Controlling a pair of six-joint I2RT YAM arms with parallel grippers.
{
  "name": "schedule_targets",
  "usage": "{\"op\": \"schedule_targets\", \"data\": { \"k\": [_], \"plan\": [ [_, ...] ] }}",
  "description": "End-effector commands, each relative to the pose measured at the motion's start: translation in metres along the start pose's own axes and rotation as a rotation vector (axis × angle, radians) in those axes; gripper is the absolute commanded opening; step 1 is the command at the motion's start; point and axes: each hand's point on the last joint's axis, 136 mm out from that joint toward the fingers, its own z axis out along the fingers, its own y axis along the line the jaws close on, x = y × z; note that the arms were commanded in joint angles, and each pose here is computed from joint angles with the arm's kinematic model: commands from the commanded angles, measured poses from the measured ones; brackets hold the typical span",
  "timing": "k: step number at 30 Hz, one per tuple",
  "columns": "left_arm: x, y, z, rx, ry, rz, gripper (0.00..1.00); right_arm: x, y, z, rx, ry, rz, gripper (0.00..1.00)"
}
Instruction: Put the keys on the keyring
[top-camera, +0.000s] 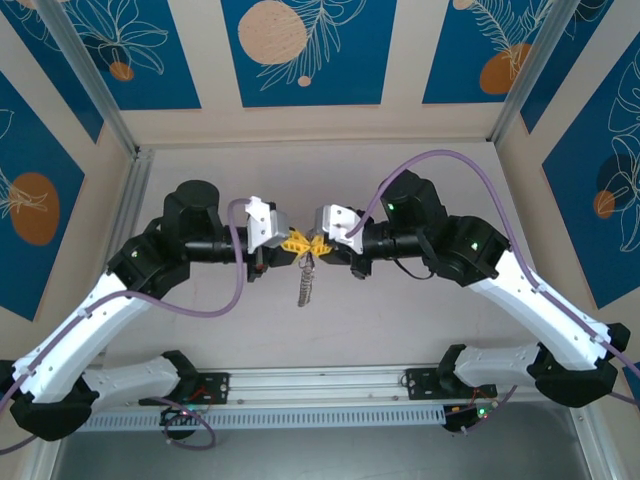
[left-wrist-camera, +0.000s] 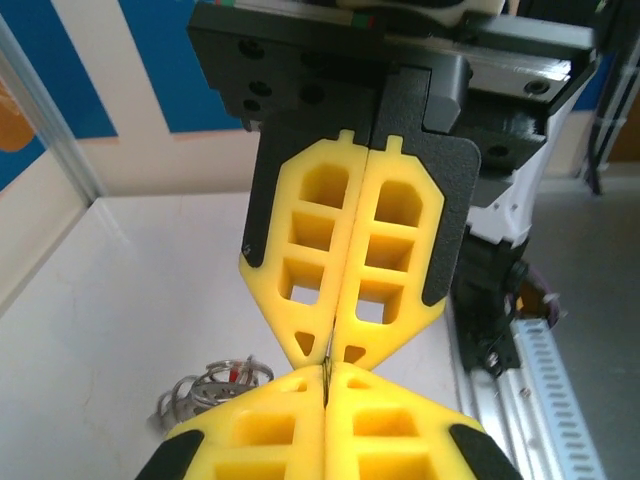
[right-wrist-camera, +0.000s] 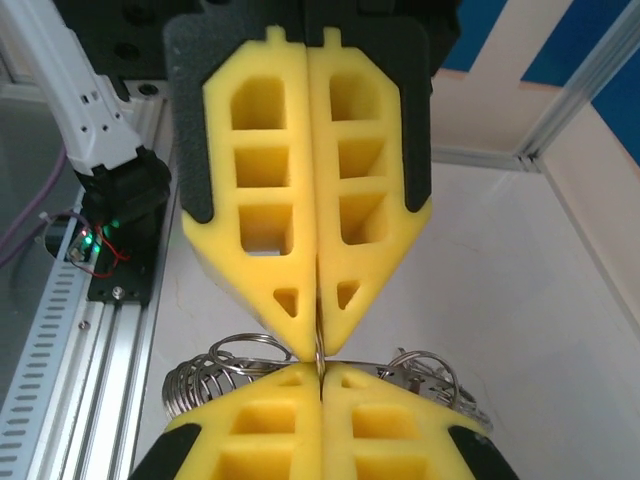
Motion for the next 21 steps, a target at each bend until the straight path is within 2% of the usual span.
{"op": "schedule_targets", "data": {
  "k": [1,6,10,17,21],
  "plan": [
    [-0.031,-0.005,-0.009,0.061,-0.173,-0.016,0.0,-0.023,0.01,-0.01,-0.034,-0.123,-0.042,0.08],
    [-0.046,-0.004,-0.019,0.089,-0.279,-0.05,0.0,-0.02,0.013,-0.01,-0.045,-0.126,-0.034,0.1],
    [-0.048,-0.003,-0.019,0.098,-0.302,-0.061,0.0,-0.021,0.015,-0.009,-0.063,-0.139,-0.025,0.12],
    [-0.049,-0.002,-0.021,0.098,-0.32,-0.062,0.0,-0.021,0.016,-0.017,-0.059,-0.167,0.0,0.23],
    [-0.054,-0.003,-0.024,0.113,-0.343,-0.056,0.0,-0.019,0.017,-0.023,-0.073,-0.197,0.043,0.26]
  ]
}}
